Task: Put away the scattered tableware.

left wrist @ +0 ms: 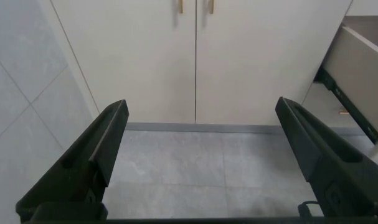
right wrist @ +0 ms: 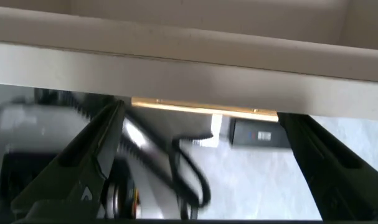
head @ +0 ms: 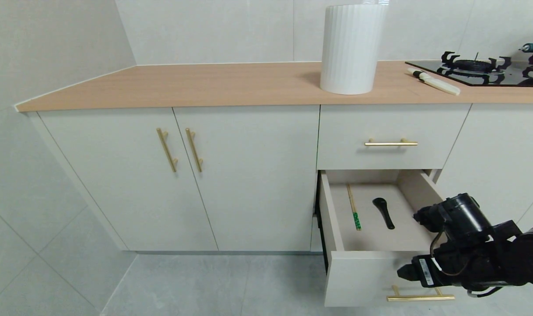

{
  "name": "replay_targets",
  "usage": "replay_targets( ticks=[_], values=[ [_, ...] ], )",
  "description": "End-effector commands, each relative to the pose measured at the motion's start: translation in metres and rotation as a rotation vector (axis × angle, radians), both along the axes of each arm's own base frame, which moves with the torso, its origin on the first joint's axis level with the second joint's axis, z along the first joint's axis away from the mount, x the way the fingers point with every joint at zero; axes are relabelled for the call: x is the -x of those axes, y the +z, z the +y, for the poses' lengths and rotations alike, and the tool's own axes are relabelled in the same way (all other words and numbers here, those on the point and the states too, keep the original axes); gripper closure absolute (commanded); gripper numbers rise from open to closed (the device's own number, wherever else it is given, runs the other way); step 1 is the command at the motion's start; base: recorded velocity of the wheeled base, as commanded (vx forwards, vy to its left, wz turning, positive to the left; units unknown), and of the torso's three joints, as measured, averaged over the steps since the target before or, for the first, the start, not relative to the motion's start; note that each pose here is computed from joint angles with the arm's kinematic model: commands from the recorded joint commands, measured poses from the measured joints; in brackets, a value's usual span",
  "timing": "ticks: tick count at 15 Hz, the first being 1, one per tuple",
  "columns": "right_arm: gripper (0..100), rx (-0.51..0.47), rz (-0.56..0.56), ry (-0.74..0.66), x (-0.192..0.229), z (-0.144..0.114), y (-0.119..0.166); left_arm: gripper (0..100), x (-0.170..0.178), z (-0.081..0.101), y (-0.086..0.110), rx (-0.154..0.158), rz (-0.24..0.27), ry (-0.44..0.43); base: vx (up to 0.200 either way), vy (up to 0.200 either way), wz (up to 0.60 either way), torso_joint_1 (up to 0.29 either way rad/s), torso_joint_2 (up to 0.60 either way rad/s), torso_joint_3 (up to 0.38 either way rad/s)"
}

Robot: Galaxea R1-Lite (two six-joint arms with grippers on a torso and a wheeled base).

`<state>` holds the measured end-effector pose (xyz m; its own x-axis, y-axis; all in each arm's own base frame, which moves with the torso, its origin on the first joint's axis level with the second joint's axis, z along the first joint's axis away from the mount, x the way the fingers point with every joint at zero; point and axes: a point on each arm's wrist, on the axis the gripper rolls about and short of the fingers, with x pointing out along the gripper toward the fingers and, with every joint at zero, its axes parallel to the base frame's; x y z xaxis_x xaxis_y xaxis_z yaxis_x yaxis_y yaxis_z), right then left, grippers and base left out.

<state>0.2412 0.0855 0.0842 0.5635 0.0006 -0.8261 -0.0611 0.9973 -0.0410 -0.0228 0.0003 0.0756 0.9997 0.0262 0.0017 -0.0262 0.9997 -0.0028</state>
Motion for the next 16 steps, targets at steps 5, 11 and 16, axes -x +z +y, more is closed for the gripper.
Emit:
replay_targets(
  ticks=[5, 11, 16],
  values=[
    [0, -0.02, -0.123, -0.056, -0.053, 0.003, -0.011, 0, 0.0, 0.0, 0.0, 0.0, 0.0, 0.001, 0.0, 0.0, 0.0, 0.0, 0.0, 0.0],
    [0, -0.045, -0.252, -0.1, -0.126, 0.006, -0.011, 0, 0.0, 0.0, 0.0, 0.0, 0.0, 0.001, 0.0, 0.0, 0.0, 0.0, 0.0, 0.0],
    [0, -0.061, -0.356, -0.142, -0.179, -0.002, -0.027, 0, 0.0, 0.0, 0.0, 0.0, 0.0, 0.001, 0.0, 0.0, 0.0, 0.0, 0.0, 0.0]
  ],
)
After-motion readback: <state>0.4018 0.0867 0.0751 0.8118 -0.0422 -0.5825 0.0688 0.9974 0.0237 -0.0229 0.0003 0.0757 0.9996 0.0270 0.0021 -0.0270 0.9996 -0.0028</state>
